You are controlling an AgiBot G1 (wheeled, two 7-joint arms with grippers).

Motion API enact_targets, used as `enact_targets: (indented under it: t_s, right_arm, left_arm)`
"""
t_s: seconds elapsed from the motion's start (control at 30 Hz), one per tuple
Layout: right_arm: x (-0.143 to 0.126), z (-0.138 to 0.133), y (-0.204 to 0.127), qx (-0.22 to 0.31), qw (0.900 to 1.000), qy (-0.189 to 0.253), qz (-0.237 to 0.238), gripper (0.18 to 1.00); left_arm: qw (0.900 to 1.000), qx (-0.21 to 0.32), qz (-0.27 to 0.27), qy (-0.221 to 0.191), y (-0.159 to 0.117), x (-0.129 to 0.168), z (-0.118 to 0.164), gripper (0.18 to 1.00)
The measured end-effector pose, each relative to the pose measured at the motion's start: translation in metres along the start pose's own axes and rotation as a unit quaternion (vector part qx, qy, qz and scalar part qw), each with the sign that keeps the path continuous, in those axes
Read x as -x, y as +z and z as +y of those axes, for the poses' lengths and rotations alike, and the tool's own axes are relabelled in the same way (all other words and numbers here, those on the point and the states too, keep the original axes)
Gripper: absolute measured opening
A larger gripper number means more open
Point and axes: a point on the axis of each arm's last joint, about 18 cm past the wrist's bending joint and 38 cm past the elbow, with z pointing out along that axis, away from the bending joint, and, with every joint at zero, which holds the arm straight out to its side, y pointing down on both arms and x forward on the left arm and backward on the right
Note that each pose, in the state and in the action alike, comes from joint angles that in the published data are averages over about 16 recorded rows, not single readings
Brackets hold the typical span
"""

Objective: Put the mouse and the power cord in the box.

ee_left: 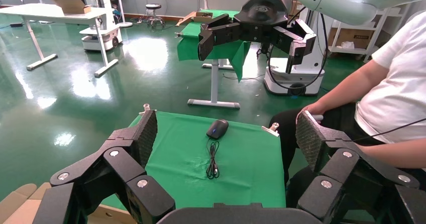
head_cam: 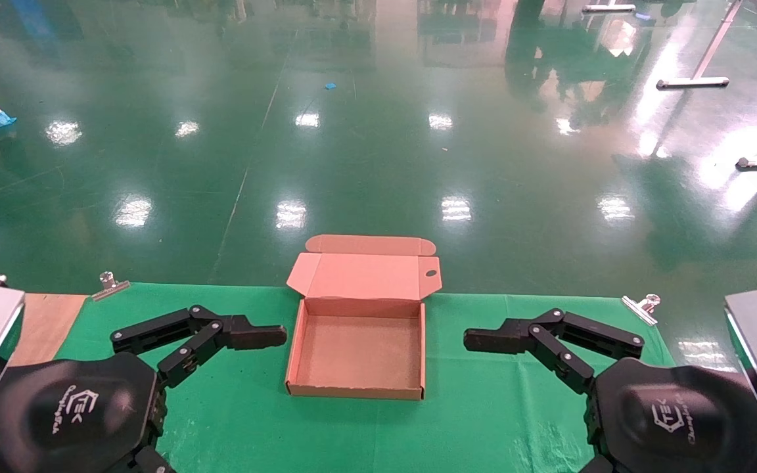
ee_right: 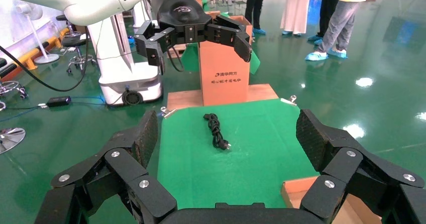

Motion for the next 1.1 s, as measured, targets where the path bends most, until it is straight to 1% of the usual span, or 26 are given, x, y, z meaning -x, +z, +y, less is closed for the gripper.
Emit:
enact_targets:
  t_s: [1.1]
  right_arm:
    - [0.0002,0.0017,0.0006,0.004,1.0,-0.001,-0.001,1.001]
  left_arm:
    - [1.0,0.004,0.0,0.0,0.0006,0.0003,0.0027,1.001]
